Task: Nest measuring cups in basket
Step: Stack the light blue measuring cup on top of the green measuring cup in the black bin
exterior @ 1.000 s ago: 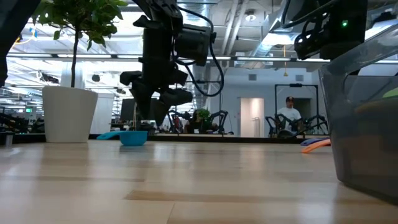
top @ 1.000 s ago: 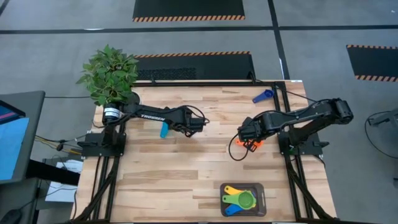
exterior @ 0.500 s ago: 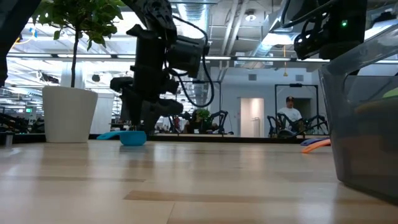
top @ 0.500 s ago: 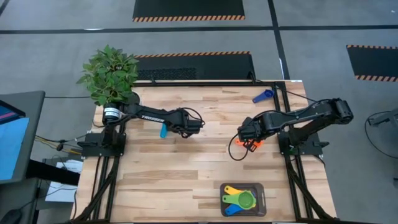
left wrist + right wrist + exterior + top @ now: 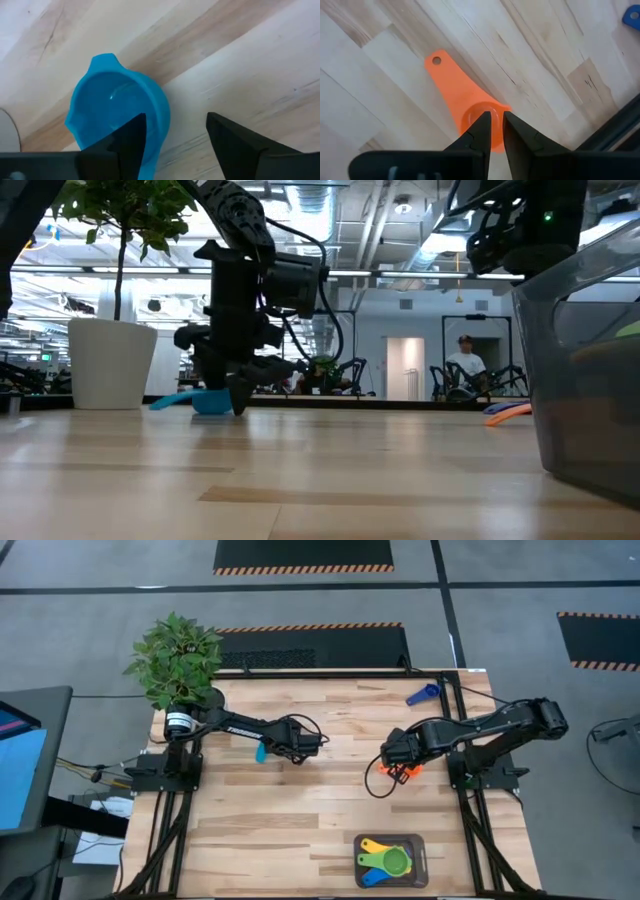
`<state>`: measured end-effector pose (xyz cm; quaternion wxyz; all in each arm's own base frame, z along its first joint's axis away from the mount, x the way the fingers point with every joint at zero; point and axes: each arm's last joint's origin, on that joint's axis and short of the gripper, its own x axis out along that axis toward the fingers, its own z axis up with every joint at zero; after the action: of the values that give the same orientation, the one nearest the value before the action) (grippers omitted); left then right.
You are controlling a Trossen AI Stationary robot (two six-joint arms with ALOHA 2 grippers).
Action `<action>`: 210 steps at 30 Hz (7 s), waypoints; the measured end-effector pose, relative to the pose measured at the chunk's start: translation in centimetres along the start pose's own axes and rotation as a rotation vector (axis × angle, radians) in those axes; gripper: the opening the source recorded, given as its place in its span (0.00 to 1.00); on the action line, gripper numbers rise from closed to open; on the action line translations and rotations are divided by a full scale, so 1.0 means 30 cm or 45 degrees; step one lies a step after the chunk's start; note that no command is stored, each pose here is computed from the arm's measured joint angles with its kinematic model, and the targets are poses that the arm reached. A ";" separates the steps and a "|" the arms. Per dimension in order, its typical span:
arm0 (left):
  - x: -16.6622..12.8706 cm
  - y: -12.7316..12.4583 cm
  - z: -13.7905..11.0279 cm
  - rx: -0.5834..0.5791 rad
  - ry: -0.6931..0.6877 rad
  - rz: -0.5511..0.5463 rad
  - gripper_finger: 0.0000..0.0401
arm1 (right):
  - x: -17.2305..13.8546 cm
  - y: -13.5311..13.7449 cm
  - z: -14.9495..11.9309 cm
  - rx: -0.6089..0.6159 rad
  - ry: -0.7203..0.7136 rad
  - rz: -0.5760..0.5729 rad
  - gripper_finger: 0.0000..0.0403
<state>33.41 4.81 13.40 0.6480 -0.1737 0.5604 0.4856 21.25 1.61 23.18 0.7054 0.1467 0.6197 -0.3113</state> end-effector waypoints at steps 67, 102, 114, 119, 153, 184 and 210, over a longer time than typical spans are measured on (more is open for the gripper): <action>-0.781 -0.344 -0.032 0.644 -0.706 -1.291 0.00 | -0.150 -0.144 -0.187 0.367 0.010 -0.097 0.18; -0.910 -0.539 -0.234 0.907 -1.017 -1.568 0.00 | -0.166 0.198 -0.229 0.159 -0.215 0.565 0.18; -0.815 -0.705 -0.282 0.898 -0.969 -1.630 0.00 | -0.168 0.196 -0.284 0.082 -0.179 0.508 0.18; -0.816 -0.747 -0.280 0.920 -0.989 -1.636 0.00 | -0.169 0.197 -0.292 0.066 -0.178 0.506 0.18; -0.771 -0.783 -0.310 0.963 -0.861 -1.559 0.00 | -0.386 0.148 -0.209 0.156 -0.357 0.581 0.18; -0.730 -0.810 -0.315 1.062 -0.790 -1.646 0.00 | -0.384 0.144 -0.208 0.125 -0.392 0.548 0.18; -0.720 -0.807 -0.262 0.990 -0.879 -1.583 0.29 | -0.384 0.145 -0.209 0.128 -0.386 0.556 0.18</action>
<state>51.13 -21.95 22.55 0.9499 -0.0560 0.2586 -0.1666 18.61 11.61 32.36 0.8325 0.2633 0.4443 -0.2007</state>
